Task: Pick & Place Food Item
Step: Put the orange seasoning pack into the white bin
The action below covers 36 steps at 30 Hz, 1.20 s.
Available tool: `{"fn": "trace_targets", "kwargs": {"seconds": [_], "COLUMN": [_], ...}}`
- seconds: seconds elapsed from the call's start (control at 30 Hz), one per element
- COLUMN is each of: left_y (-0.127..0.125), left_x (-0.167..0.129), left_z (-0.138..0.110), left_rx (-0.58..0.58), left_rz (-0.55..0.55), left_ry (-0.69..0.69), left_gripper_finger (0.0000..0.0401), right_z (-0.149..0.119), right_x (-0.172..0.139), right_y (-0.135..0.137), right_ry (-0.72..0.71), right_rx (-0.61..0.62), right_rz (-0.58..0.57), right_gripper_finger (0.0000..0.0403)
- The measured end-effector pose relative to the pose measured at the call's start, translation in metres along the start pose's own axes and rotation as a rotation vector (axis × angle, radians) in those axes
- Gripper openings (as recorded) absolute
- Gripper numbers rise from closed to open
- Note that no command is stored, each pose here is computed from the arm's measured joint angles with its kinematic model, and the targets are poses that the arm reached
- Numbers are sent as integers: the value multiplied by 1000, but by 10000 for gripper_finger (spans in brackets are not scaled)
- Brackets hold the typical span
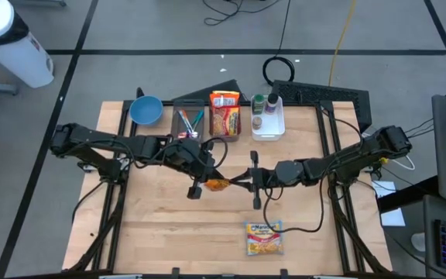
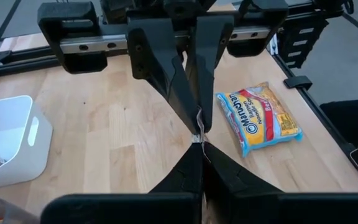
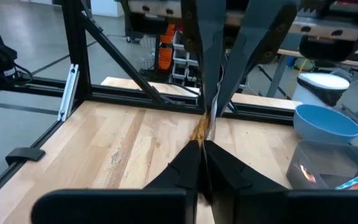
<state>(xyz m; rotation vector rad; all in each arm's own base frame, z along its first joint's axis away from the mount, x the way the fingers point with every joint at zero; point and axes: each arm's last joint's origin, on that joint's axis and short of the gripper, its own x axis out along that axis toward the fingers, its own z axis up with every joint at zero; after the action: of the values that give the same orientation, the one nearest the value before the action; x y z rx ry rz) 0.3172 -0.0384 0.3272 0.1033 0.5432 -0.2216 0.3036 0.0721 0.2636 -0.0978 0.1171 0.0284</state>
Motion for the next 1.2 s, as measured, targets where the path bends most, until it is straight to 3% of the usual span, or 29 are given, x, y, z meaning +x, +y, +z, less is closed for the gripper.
{"fn": "trace_targets", "kwargs": {"seconds": [0.13,0.43,0.6,0.83,1.2], "left_y": [0,-1,5,17,22], "left_x": [0,3,10,15,41], "left_z": [0,-2,-10,-16,-29], "left_rx": [1,26,21,1,-39], "left_rz": [-1,-67,-88,-69,-70], "left_ry": [3,-39,-103,-214,-163], "left_gripper_finger": [3,2,1,1,1], "right_z": [1,11,18,16,24], "right_x": [0,-11,-24,-26,-18], "right_y": [0,-3,-7,-9,-19], "right_ry": [-4,-24,18,153,170], "right_rx": [2,4,72,101,82], "right_rz": [-1,-2,1,-5,-42], "right_gripper_finger": [45,154,193,201,176]}}
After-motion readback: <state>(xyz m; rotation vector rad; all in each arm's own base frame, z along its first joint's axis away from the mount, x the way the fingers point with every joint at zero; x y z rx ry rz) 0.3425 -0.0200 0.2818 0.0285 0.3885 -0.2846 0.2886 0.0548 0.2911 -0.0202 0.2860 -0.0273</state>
